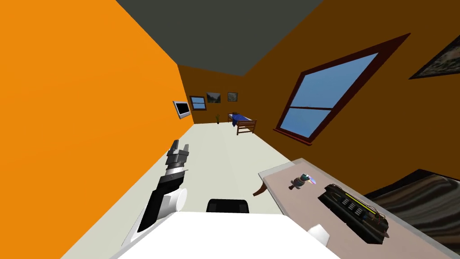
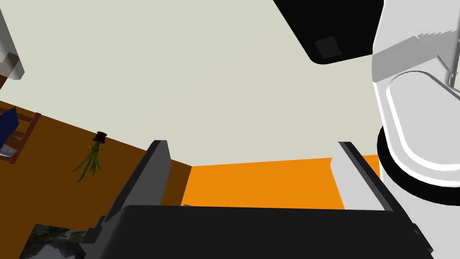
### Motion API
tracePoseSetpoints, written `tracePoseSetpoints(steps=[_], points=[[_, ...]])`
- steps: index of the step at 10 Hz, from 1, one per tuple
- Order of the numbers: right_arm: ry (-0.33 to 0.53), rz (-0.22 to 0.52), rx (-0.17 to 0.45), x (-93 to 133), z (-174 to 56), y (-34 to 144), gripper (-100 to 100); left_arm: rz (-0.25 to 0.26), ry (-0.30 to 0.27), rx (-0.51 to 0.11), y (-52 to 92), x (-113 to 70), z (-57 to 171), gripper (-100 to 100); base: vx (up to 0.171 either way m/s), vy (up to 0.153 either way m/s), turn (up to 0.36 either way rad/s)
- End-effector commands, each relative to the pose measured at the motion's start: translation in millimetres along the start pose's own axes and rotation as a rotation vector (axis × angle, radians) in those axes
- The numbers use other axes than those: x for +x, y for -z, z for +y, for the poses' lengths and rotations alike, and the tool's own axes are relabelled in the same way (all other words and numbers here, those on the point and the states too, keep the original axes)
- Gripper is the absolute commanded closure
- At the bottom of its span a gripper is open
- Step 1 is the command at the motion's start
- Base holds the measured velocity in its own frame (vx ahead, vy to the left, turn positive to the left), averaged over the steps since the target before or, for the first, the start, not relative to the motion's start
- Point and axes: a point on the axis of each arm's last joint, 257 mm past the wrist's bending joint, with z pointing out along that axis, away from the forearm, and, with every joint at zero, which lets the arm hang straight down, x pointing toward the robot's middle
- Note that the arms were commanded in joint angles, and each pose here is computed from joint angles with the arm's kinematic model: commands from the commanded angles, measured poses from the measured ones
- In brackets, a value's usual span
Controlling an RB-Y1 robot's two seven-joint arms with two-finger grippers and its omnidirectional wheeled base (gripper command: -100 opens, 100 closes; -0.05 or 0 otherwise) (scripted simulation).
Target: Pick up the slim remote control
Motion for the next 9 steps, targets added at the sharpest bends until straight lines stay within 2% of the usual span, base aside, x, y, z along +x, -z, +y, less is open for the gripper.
tracePoseSetpoints(steps=[1,2,4,6,7,8,9], points=[[0.065,0.070,-0.036,32,10,10.7,-100,0.000,0.000,0.000,0.0,0.0,0,0,0.007,-0.051,0.242],[0.061,0.078,-0.039,36,12,11.9,-100,0.000,0.000,0.000,0.0,0.0,0,0,0.002,-0.055,0.151],[0.161,0.193,-0.101,86,25,32.5,-100,0.000,0.000,0.000,0.0,0.0,0,0,-0.002,-0.080,0.327],[0.246,0.294,-0.160,130,35,55.6,-100,0.000,0.000,0.000,0.0,0.0,0,0,0.003,-0.150,0.385],[0.238,0.306,-0.165,136,38,59.1,-100,0.000,0.000,0.000,0.0,0.0,0,0,-0.015,-0.108,0.115],[0.274,0.353,-0.194,156,43,71.6,-100,0.000,0.000,0.000,0.0,-0.1,0,0,-0.023,-0.068,0.164],[0.277,0.348,-0.192,154,41,70.0,-100,0.000,0.000,0.000,0.0,0.0,0,0,-0.017,-0.046,0.105]])
